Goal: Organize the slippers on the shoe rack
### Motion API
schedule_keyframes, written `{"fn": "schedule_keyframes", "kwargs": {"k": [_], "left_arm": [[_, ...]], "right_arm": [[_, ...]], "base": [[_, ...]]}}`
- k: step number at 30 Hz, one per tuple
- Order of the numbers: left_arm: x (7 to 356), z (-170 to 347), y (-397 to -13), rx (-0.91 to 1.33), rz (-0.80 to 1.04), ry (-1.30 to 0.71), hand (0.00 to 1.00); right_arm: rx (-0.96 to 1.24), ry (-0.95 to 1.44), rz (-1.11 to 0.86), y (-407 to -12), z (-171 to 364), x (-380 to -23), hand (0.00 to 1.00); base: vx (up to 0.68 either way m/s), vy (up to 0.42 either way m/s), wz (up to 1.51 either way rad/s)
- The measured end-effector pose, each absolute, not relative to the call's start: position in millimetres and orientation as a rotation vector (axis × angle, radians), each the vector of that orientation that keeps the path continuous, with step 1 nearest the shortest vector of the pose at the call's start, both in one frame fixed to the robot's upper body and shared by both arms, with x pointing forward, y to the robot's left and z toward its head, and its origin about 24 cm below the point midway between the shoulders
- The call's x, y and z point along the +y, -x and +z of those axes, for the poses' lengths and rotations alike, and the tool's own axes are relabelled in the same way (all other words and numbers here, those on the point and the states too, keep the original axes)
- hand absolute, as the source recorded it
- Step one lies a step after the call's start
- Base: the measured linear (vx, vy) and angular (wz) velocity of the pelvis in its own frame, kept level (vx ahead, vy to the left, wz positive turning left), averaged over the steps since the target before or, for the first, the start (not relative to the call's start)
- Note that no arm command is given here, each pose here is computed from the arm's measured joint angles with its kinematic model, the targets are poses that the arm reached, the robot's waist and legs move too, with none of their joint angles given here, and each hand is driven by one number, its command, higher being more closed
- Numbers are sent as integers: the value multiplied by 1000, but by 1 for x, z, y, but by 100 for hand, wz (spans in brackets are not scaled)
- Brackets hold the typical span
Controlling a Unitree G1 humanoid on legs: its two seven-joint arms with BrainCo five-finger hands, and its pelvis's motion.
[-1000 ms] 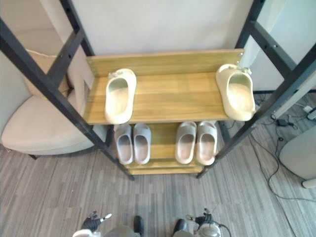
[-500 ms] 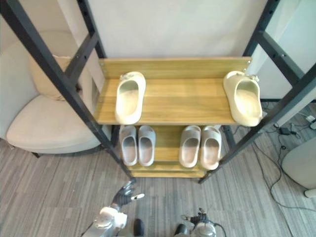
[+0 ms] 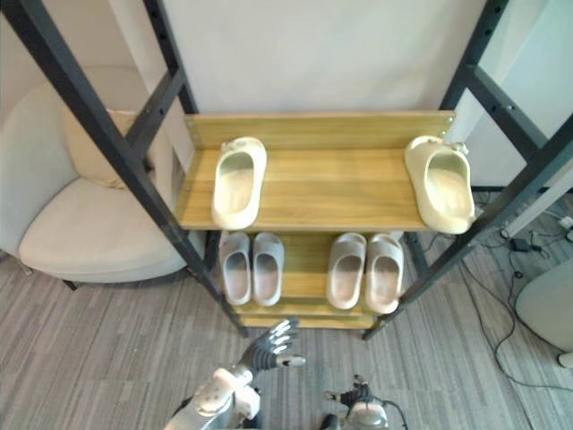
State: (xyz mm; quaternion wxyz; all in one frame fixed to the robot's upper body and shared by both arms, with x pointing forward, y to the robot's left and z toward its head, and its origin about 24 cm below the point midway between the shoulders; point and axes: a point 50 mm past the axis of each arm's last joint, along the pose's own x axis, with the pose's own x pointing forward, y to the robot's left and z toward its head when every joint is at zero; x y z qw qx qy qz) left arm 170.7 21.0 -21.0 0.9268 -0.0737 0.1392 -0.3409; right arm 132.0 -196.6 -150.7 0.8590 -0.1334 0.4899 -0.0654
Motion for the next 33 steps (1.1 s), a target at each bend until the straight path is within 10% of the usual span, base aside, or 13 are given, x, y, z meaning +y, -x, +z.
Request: {"fn": "schedule_keyframes", "kwargs": {"k": [21, 33], "left_arm": [[-31, 112, -204, -195, -833, 410, 0], [1, 168, -244, -450, -603, 407, 0]], "right_arm": [[1068, 352, -56, -126, -156, -186, 0], [1085, 357, -62, -120, -157, -188, 0]], "base": [[-9, 6, -3], [-7, 4, -2]]}}
